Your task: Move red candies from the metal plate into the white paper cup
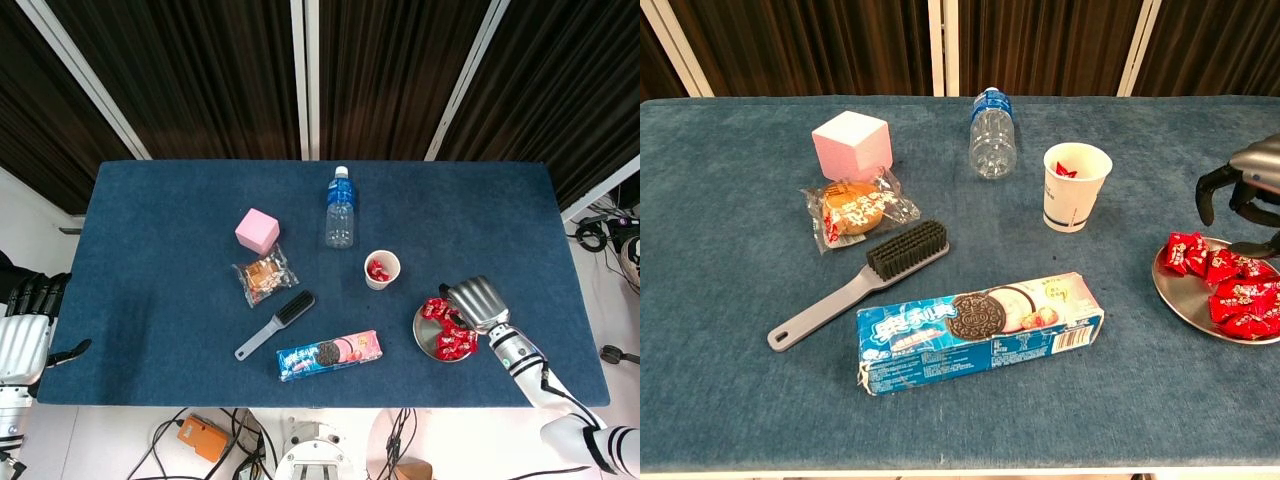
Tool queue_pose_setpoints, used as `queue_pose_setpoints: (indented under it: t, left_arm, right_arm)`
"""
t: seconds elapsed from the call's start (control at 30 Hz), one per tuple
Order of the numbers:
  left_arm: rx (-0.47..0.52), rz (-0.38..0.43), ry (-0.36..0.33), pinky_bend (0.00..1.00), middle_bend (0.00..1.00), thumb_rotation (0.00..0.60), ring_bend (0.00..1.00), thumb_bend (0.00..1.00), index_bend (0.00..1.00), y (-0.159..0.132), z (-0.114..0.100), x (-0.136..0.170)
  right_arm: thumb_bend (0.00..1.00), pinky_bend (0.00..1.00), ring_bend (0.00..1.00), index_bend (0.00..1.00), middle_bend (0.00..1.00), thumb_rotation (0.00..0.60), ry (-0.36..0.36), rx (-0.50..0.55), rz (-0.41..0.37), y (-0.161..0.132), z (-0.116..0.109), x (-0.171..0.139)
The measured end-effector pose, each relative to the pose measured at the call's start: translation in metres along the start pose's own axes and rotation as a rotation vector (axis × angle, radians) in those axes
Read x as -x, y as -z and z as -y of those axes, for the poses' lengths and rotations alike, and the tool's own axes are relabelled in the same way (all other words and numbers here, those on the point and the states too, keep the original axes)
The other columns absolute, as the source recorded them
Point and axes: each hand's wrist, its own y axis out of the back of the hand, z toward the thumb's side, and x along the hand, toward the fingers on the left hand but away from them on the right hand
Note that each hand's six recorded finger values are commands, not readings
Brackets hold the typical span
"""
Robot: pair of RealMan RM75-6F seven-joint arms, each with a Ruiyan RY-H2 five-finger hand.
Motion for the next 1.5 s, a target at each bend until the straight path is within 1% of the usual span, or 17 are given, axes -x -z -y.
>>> queue_pose_setpoints:
  t: [0.23,0.9,1.27,1.43,1.5]
  left_arm:
    - [-0.001,-0.015,0.000,0.00,0.10,0.600,0.00,0.00,0.07,0.003,-0.001,0.004]
    - [0.001,-0.018,0.006,0.00,0.10,0.600,0.00,0.00,0.07,0.005,0.002,0.003]
    - [0.007,-0.021,0.010,0.00,0.10,0.600,0.00,0.00,0.07,0.008,0.005,0.004]
    - [0.009,-0.022,0.008,0.00,0.10,0.600,0.00,0.00,0.07,0.009,0.006,0.004]
    - [0.008,-0.023,0.007,0.00,0.10,0.600,0.00,0.00,0.07,0.010,0.006,0.004]
  right_arm:
    - [0.44,1.00,1.00,0.54,0.91,0.600,-0.015,-0.043,-0.035,-0.008,0.006,0.011]
    - [0.44,1.00,1.00,0.55,0.91,0.600,-0.054,-0.060,-0.023,-0.009,0.017,0.020]
    - [0.44,1.00,1.00,0.58,0.91,0.600,-0.077,-0.059,-0.003,-0.006,0.024,0.020]
    - [0.54,1.00,1.00,0.65,0.91,0.600,-0.076,-0.058,0.002,-0.006,0.025,0.020]
    - [0.56,1.00,1.00,0.66,0.91,0.600,-0.072,-0.056,0.002,-0.006,0.023,0.020]
